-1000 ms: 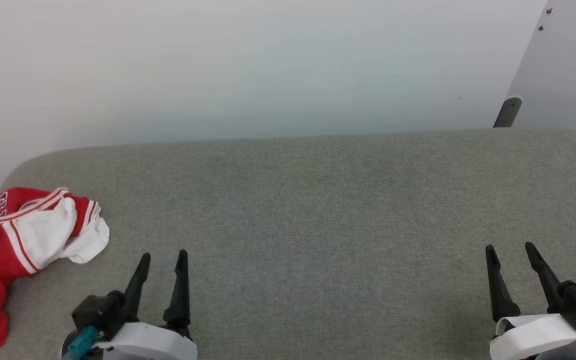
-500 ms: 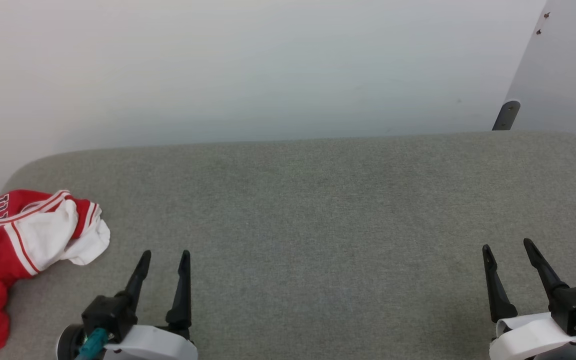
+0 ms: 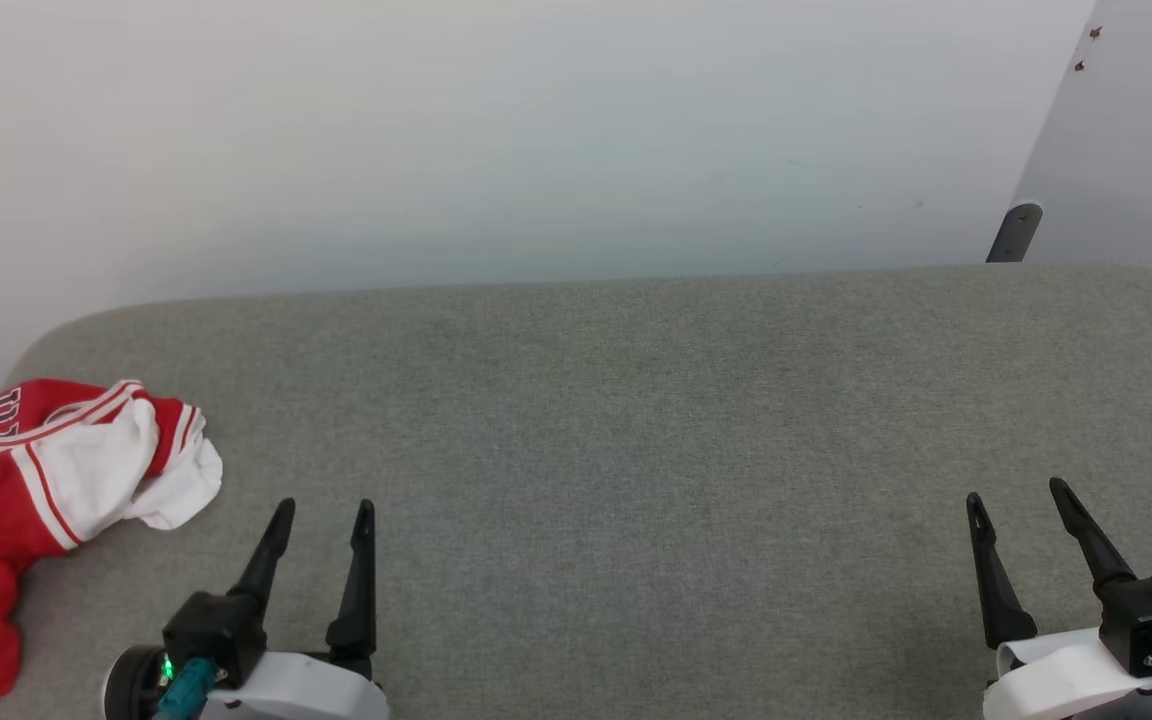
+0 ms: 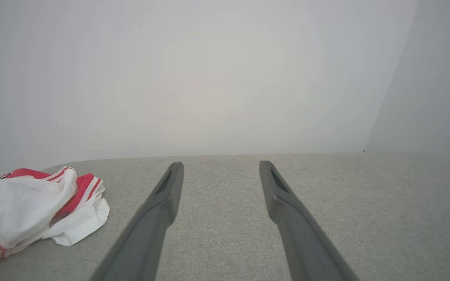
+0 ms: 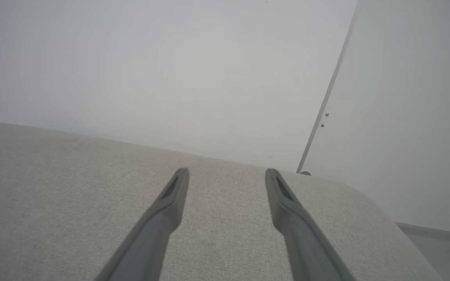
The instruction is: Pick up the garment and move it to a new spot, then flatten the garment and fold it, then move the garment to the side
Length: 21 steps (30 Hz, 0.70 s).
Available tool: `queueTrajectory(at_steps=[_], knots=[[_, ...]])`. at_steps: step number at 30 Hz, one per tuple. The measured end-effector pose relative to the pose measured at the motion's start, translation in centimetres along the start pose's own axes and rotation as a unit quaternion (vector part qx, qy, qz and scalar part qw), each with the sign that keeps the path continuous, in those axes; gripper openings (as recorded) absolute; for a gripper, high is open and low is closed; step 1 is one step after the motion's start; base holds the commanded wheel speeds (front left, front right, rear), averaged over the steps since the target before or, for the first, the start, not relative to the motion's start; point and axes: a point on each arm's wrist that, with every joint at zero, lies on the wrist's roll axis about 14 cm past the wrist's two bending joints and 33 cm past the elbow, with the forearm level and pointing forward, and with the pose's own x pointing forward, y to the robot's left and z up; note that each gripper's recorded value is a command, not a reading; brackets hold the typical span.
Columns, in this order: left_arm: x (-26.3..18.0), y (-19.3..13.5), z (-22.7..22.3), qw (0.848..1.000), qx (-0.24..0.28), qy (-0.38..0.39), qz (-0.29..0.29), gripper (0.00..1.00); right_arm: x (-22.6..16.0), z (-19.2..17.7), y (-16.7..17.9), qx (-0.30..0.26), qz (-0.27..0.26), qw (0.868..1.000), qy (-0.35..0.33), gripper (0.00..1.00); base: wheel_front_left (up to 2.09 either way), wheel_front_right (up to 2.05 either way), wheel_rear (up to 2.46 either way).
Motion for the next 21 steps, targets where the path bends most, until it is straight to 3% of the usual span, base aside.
queueTrajectory(at_steps=[13, 21], knots=[[-0.7, 2.1, 0.1, 0.999, 0.006, 0.000, 0.033, 1.00, 0.2, 0.0, 0.2, 0.000, 0.003, 1.000, 0.000, 1.00, 0.00, 0.00, 0.00], [-2.4, 5.8, 0.9, 0.995, 0.020, -0.007, 0.093, 1.00, 1.0, -0.2, 2.1, 0.009, 0.033, 0.999, 0.002, 1.00, 0.00, 0.00, 0.00]])
